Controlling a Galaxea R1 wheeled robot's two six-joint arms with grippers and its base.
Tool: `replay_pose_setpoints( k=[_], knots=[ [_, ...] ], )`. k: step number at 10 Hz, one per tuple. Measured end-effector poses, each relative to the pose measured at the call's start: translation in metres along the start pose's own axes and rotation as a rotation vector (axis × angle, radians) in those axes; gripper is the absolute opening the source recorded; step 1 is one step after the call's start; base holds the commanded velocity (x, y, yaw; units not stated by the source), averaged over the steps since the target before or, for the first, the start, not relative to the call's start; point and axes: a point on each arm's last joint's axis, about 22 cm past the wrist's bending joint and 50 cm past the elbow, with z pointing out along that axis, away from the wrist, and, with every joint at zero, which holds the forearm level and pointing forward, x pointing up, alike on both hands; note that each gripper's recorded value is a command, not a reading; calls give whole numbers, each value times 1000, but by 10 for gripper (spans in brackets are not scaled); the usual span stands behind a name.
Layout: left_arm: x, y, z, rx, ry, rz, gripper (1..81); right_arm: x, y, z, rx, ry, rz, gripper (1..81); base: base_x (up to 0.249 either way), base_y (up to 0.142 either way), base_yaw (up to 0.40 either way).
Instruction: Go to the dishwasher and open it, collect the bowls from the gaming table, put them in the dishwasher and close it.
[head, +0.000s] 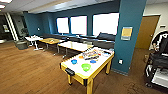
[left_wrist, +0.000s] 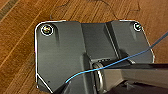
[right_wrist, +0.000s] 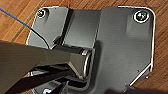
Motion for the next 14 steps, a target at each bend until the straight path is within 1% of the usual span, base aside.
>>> replay_pose_setpoints(
  k=[3, 6, 11, 13, 14],
  knots=[
    [2, 2, 1, -3, 3, 0, 811, 1, 4, -1, -5, 1, -1, 811, 81, 61, 0],
    [2, 1, 0, -1, 3, 1, 811, 0, 2, 0, -2, -1, 0, 811, 81, 60, 0],
    [0, -1, 0, 1, -1, 0, 811, 0, 0, 0, -1, 0, 0, 811, 80, 0, 0],
    [3, 2, 1, -3, 4, 0, 811, 1, 0, 0, -1, 1, 0, 811, 80, 0, 0],
    [1, 2, 0, -3, 1, 0, 811, 0, 1, 0, -1, 0, 0, 811, 79, 75, 0]
  ],
)
